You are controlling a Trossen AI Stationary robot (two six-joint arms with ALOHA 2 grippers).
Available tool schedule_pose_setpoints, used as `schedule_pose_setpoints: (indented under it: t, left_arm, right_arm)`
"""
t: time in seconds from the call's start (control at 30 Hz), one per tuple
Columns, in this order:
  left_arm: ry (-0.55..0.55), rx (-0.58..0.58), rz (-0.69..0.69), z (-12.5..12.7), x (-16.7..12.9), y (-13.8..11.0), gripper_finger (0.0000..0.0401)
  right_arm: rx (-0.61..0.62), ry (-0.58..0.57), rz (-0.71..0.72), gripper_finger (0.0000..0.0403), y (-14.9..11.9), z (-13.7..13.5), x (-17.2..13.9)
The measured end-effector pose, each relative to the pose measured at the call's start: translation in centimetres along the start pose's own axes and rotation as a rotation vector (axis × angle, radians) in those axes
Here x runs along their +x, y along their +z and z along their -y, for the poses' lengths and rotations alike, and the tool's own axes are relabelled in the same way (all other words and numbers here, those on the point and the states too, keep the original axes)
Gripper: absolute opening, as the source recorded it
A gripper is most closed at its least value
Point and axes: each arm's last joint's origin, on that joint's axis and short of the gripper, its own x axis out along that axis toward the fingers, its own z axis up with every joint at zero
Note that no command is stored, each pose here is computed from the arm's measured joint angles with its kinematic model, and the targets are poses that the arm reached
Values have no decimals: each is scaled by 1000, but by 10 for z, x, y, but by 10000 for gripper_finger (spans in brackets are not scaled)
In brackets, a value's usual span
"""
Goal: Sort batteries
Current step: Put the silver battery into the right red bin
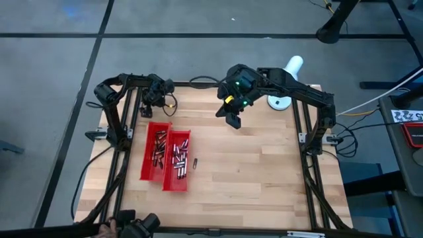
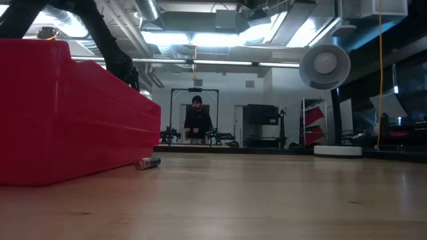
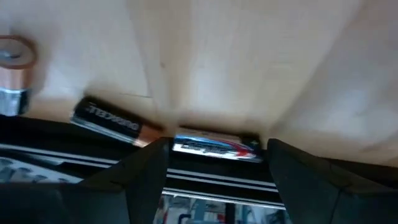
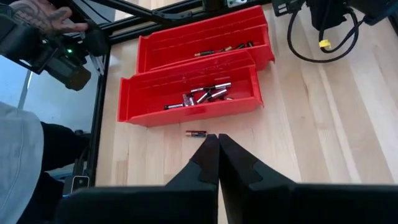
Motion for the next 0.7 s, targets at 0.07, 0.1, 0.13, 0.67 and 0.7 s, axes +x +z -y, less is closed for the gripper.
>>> schedule_pose_setpoints:
  t: [0.07,0.1,0.13,0.67,0.7]
  left_arm:
    - [21,13,-30,1,4,3,262]
    - [27,23,-51,2,6,5,262]
    - [29,34,-69,3,9,8,262]
    - [11,106,-146,11,20,20,262]
    - [10,107,-146,11,21,20,262]
  right_arm:
    - [0,0,0,3,0,0,0]
    - [0,0,0,3,0,0,0]
    - [0,0,0,3,0,0,0]
    - [11,-2,-27,3,-3,-5,2]
    - [12,-3,-27,3,-3,-5,2]
